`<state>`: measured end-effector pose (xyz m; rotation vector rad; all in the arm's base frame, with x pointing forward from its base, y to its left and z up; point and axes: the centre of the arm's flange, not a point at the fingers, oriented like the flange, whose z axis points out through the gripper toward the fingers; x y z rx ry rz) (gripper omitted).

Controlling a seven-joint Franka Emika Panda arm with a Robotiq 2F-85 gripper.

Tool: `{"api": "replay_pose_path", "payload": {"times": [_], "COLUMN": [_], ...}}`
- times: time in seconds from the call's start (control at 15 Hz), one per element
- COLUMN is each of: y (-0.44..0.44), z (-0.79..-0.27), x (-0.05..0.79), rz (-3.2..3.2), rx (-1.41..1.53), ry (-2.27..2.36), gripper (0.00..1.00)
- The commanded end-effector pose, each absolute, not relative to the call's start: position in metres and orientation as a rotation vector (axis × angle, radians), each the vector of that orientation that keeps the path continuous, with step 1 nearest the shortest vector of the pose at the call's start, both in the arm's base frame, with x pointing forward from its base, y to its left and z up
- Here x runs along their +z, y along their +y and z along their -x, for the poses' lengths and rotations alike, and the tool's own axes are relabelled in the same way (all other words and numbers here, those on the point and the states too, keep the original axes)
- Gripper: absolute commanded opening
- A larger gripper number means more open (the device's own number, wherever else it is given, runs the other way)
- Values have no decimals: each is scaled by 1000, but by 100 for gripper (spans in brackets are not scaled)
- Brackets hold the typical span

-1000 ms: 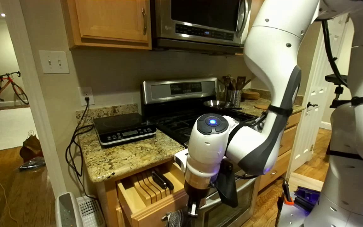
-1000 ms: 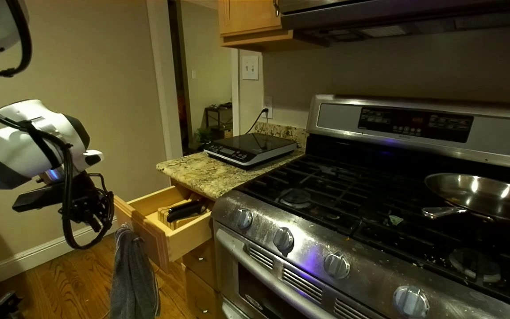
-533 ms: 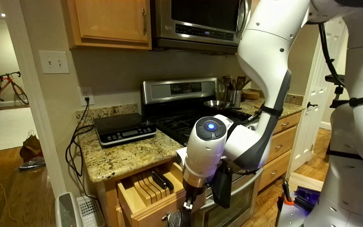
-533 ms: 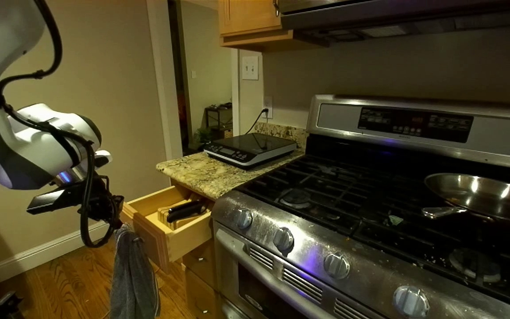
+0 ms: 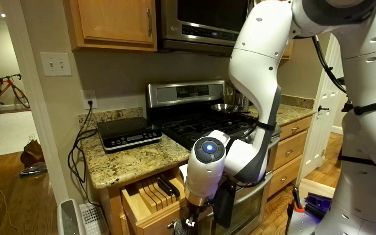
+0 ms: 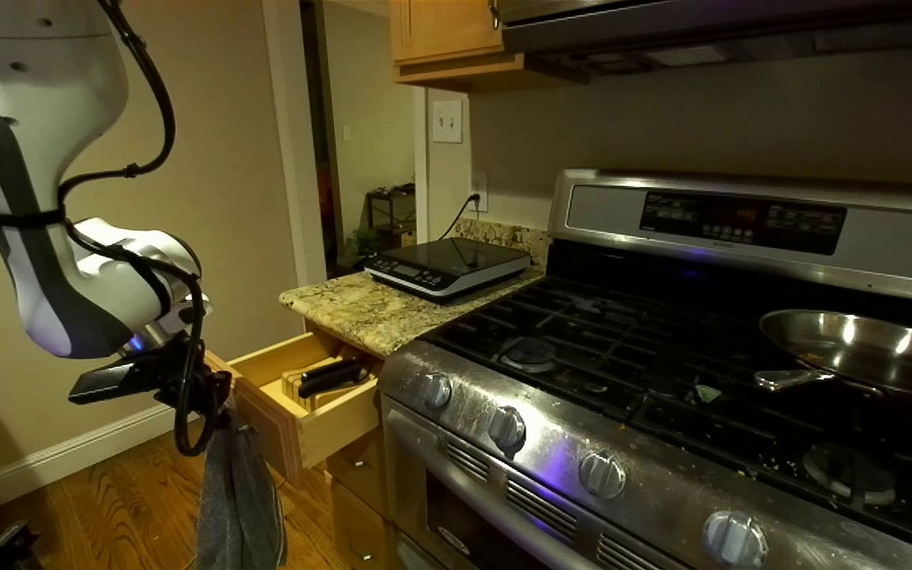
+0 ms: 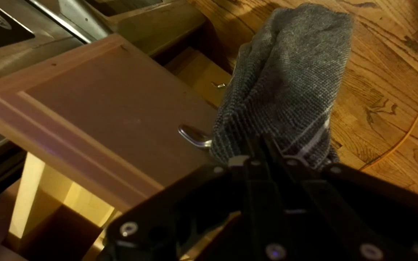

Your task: Close the drawer

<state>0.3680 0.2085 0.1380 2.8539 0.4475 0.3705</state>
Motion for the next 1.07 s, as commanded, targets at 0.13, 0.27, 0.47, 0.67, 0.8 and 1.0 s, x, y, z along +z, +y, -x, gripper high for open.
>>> {"api": "replay_pose_path", "payload": {"times": [0.13,0.27,0.47,0.67,0.8,1.0], "y": [218,219,220,220,219,215], "z": [-382,-385,-395,-407,-420,-444], "x": [140,140,138,138,135,125], "rz": [-2760,-2745,-2710,-2647,-2606,-2566], "rx": [493,511,589,683,733,783], "ry": [428,431,445,496,521,549], "gripper": [7,7,8,7,7,7]}}
